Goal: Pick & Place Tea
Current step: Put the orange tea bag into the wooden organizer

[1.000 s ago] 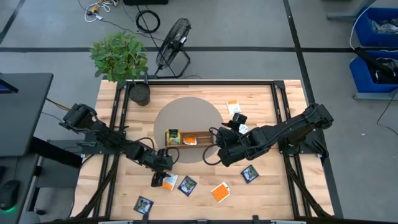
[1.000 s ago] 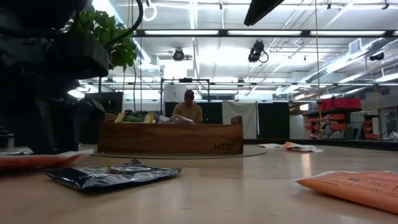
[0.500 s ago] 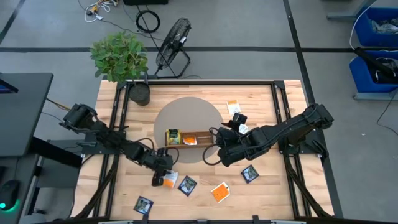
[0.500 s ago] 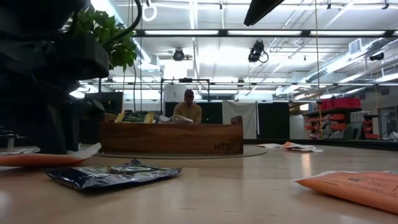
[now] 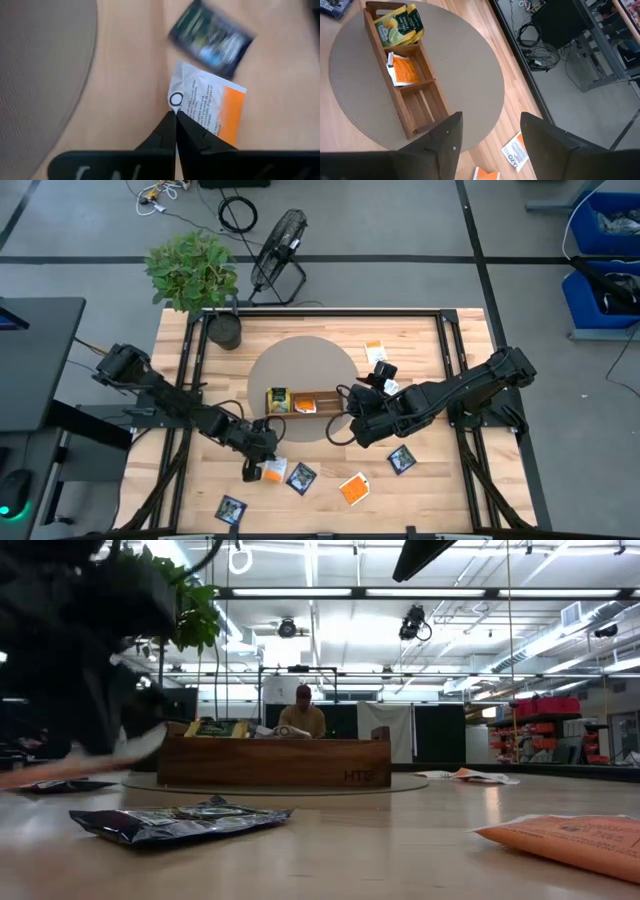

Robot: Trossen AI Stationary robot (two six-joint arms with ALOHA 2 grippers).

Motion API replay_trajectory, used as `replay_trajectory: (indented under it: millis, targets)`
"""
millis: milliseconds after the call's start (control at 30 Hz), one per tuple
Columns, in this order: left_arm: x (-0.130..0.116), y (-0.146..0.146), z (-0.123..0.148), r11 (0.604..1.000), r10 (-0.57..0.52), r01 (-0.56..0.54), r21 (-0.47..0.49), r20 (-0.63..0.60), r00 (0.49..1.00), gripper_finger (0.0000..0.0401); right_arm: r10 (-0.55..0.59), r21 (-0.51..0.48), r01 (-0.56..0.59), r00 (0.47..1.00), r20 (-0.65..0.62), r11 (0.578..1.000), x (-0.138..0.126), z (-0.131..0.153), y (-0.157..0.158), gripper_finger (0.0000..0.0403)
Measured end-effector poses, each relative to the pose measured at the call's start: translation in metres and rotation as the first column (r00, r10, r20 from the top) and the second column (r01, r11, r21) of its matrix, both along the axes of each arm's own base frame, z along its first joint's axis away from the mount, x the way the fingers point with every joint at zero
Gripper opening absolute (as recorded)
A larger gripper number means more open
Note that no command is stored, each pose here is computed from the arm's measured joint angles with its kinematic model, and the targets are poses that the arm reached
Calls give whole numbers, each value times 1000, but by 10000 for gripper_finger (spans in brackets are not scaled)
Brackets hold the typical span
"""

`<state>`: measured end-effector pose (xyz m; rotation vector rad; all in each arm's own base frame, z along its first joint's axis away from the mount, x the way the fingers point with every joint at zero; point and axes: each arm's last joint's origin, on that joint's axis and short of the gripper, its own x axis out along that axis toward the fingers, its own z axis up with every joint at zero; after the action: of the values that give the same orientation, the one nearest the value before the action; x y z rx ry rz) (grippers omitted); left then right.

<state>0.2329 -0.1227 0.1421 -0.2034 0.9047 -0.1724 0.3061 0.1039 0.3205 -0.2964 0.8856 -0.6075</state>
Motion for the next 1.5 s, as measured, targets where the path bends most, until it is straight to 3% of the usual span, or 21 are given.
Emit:
replay_trajectory:
  millis: [200, 367, 500, 667, 800, 1000, 1200, 1267, 1500]
  targets:
    - [2, 0, 35, 999, -19, 17, 28, 97, 995, 3, -1, 1, 1, 1000, 1, 1000, 0, 0, 0, 207]
    - [1, 7, 68, 976, 26, -61, 210, 163, 986, 3, -3, 6, 3, 1000, 5, 1000, 0, 0, 0, 207]
    - [6, 16, 93, 884, 113, -218, 414, 262, 958, 3, -1, 13, 0, 1000, 22, 1000, 2, 0, 1, 207]
    - [15, 23, 113, 706, 162, -383, 595, 390, 906, 3, 18, 31, -19, 999, 38, 999, 5, 1, 2, 207]
    - [21, 32, 109, 581, 203, -446, 681, 410, 889, 3, 23, 30, -24, 999, 36, 999, 5, 1, 2, 207]
    - [47, 40, 79, 508, 229, -421, 751, 353, 907, 3, 25, 27, -26, 999, 33, 999, 5, 1, 2, 207]
    - [68, 42, 50, 348, 258, -437, 830, 364, 895, 2, 26, 27, -27, 999, 31, 999, 5, 1, 3, 207]
    - [71, 41, 43, 332, 264, -437, 836, 362, 894, 2, 26, 26, -27, 999, 30, 999, 4, 1, 3, 207]
    - [73, 31, 24, 365, 270, -437, 822, 356, 895, 2, 28, 23, -29, 999, 28, 999, 4, 1, 2, 207]
